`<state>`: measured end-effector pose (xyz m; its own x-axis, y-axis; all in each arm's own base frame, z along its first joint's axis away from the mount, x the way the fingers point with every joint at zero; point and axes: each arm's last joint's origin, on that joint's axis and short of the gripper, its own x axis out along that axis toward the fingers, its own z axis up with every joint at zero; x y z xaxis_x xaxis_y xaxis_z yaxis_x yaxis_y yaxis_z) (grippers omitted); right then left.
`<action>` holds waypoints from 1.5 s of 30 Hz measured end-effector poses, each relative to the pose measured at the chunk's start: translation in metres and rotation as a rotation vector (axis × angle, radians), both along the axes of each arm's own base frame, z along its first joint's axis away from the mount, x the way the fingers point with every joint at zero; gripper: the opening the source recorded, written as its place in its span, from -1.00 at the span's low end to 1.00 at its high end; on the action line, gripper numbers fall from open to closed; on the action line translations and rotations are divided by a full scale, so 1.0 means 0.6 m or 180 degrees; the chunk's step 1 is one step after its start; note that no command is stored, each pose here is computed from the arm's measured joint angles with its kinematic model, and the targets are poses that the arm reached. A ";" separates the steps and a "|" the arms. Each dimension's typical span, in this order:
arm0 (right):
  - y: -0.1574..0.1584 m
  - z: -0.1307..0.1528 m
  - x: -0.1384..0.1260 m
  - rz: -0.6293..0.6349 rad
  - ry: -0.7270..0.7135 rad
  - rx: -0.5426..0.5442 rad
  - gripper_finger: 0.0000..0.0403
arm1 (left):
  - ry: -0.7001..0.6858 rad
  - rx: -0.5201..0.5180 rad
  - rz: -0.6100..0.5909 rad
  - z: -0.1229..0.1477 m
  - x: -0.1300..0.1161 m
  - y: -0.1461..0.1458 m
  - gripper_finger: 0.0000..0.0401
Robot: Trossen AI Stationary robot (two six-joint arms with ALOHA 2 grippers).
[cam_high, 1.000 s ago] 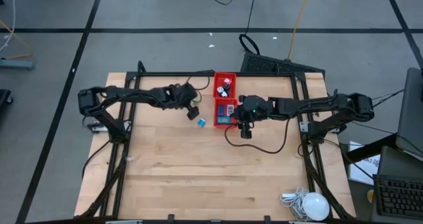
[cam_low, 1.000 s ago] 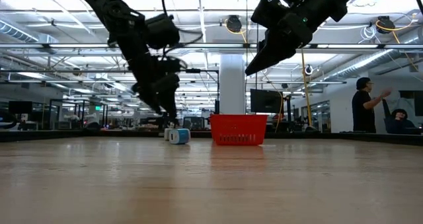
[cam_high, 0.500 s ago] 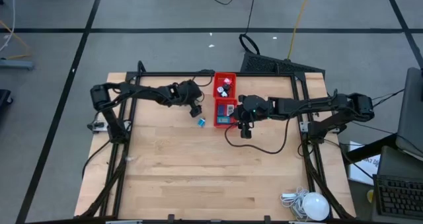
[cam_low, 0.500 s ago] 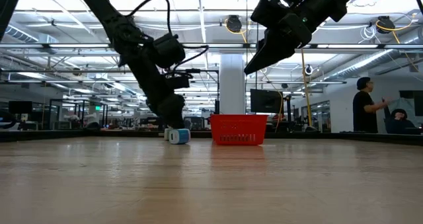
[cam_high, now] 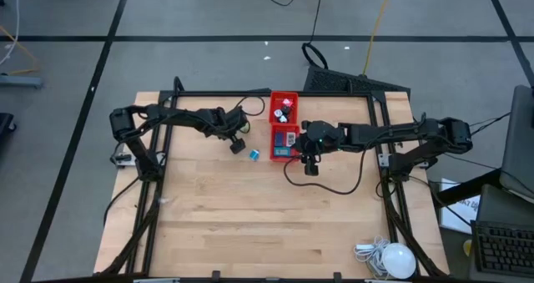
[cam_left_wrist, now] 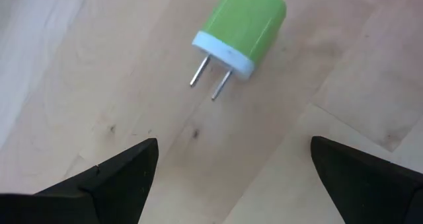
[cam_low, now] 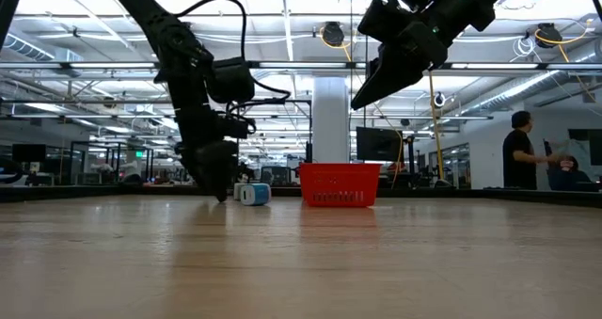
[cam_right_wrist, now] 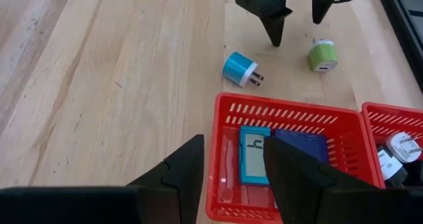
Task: Pick & Place Office items
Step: Put the green charger adapter into the top red basket
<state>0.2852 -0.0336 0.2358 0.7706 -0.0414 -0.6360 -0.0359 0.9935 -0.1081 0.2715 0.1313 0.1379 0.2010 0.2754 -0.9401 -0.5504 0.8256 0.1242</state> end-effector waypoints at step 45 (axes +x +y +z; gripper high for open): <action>0.000 0.003 0.002 0.0011 -0.0073 -0.0021 -0.29 | -0.0537 0.0619 -0.0854 -0.019 0.040 0.047 -0.13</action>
